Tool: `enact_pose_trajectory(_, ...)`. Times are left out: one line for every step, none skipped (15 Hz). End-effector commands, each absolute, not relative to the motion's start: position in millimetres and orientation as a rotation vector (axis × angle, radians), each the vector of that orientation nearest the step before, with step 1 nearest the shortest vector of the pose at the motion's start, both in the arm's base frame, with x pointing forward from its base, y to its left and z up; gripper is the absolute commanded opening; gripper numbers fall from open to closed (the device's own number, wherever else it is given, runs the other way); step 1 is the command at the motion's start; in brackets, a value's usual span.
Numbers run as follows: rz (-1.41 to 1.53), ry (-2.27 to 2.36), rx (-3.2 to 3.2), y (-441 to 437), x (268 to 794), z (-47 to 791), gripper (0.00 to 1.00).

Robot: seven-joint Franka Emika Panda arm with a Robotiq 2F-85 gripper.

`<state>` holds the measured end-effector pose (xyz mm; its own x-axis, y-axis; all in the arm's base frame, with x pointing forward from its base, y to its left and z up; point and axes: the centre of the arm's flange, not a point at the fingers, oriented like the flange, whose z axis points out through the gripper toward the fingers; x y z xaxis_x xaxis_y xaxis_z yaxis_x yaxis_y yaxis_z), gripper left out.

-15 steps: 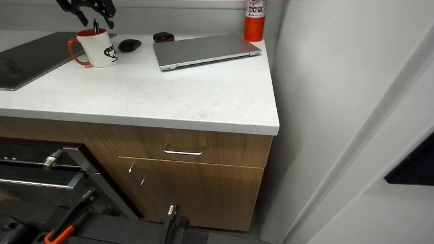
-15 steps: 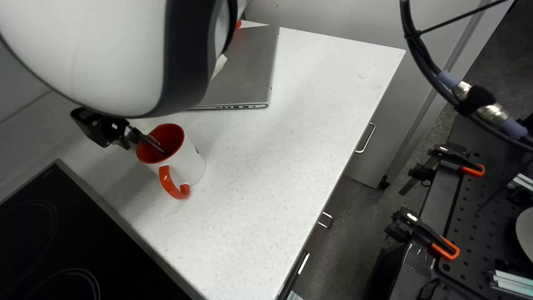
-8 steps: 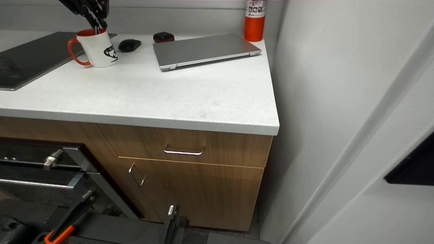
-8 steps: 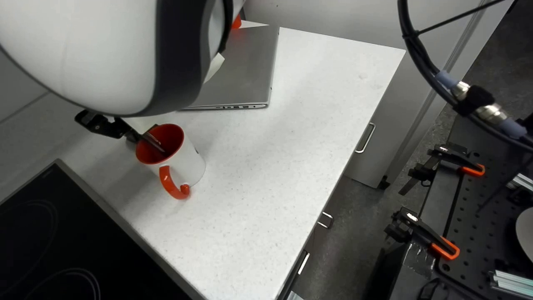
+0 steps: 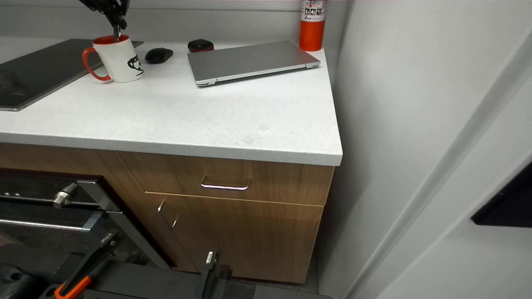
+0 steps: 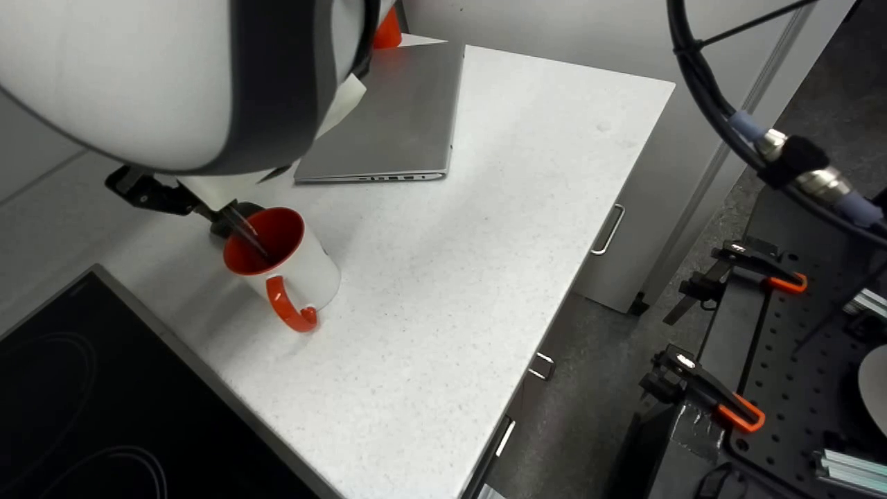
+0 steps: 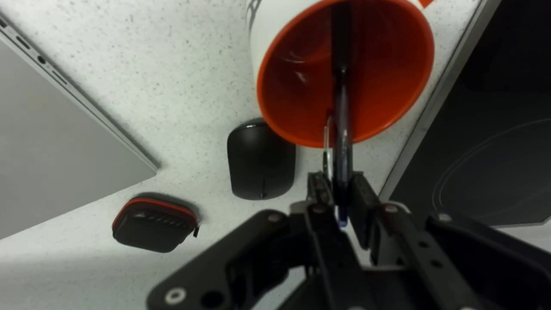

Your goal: Pick up the black pen from the white mug cup and place it on the table.

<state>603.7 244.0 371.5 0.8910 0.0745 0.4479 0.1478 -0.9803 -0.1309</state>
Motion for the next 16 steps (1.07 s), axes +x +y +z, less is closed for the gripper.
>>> enact_pose_trajectory(-0.761, -0.159, -2.889, 232.9, 587.1, 409.7, 0.04)
enact_pose_trajectory(-0.778, -0.160, -2.896, 229.6, 583.1, 421.9, 0.04)
enact_pose_trajectory(-0.800, -0.166, -2.893, 225.9, 578.4, 434.7, 0.04)
enact_pose_trajectory(-0.825, -0.160, -2.889, 222.3, 575.2, 446.6, 0.04)
enact_pose_trajectory(-0.837, -0.155, -2.874, 219.7, 572.6, 458.7, 0.04)
enact_pose_trajectory(-0.867, -0.139, -2.870, 217.3, 570.4, 469.9, 0.04)
enact_pose_trajectory(-0.890, -0.130, -2.875, 215.5, 567.8, 478.4, 0.04)
enact_pose_trajectory(-0.899, -0.142, -2.911, 212.1, 566.7, 483.2, 0.04)
enact_pose_trajectory(-0.893, -0.164, -2.956, 207.4, 565.7, 482.3, 0.04)
enact_pose_trajectory(-0.868, -0.174, -3.019, 200.4, 567.0, 473.1, 0.04)
enact_pose_trajectory(-0.834, -0.174, -3.067, 193.3, 568.1, 464.6, 0.04)
enact_pose_trajectory(-0.790, -0.160, -3.120, 184.6, 569.7, 451.8, 0.04)
enact_pose_trajectory(-0.726, -0.141, -3.175, 175.1, 570.7, 437.0, 0.04)
enact_pose_trajectory(-0.657, -0.131, -3.219, 166.6, 570.2, 423.6, 0.04)
enact_pose_trajectory(-0.589, -0.118, -3.274, 159.7, 571.6, 405.4, 0.04)
enact_pose_trajectory(-0.499, -0.103, -3.306, 153.7, 573.7, 388.3, 0.04)
